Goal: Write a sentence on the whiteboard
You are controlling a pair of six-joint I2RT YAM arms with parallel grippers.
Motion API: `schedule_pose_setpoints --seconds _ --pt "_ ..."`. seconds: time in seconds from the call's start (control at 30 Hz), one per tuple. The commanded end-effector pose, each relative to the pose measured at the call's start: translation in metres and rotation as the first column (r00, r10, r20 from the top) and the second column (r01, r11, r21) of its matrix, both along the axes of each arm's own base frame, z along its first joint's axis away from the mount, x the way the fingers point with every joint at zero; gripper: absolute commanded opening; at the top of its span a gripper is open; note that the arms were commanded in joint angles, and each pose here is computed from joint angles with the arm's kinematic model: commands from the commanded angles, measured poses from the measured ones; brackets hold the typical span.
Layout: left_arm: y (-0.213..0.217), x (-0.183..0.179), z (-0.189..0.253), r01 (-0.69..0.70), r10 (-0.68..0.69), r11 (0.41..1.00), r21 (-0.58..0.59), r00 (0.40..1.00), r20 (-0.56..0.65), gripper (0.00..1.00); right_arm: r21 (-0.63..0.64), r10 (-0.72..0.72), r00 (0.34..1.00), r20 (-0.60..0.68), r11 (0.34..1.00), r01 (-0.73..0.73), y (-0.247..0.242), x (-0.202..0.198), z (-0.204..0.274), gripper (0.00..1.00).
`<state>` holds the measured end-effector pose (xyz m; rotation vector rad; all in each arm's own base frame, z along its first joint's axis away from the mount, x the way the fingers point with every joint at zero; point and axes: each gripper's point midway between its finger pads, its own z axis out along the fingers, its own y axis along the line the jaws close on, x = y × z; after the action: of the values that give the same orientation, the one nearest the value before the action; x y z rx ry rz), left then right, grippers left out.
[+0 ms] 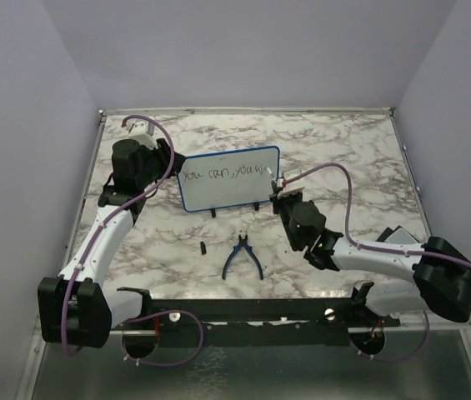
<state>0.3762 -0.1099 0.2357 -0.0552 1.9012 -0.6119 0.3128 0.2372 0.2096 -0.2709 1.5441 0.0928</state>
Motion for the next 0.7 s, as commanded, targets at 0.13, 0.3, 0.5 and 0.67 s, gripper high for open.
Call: schedule_pose_setpoints --seconds 0.13,0.3,0.5,0.67 --pt "-0.0058 -0.0076 -0.0005 0.037 -0.037 0.999 -0.006 0.999 0.0 0.4 0.008 -0.018 0.999 0.031 1.0 0.017 0.0013 0.0062 0.0068 0.01" --pt "-0.0055 -0.0074 0.0 0.035 -0.035 0.999 -0.007 0.999 0.001 0.4 0.001 -0.017 0.999 0.033 1.0 0.017 0.0035 0.0079 0.0057 0.01" --pt "-0.006 -0.0077 0.0003 0.037 -0.037 0.999 -0.006 0.999 0.002 0.4 -0.003 -0.017 0.999 0.041 1.0 0.018 0.0047 0.0092 0.0066 0.01" --pt "-0.0058 -0.0077 0.0001 0.036 -0.036 0.999 -0.007 0.999 0.001 0.4 -0.005 -0.021 0.999 0.044 1.0 0.021 0.005 0.0109 0.0069 0.01"
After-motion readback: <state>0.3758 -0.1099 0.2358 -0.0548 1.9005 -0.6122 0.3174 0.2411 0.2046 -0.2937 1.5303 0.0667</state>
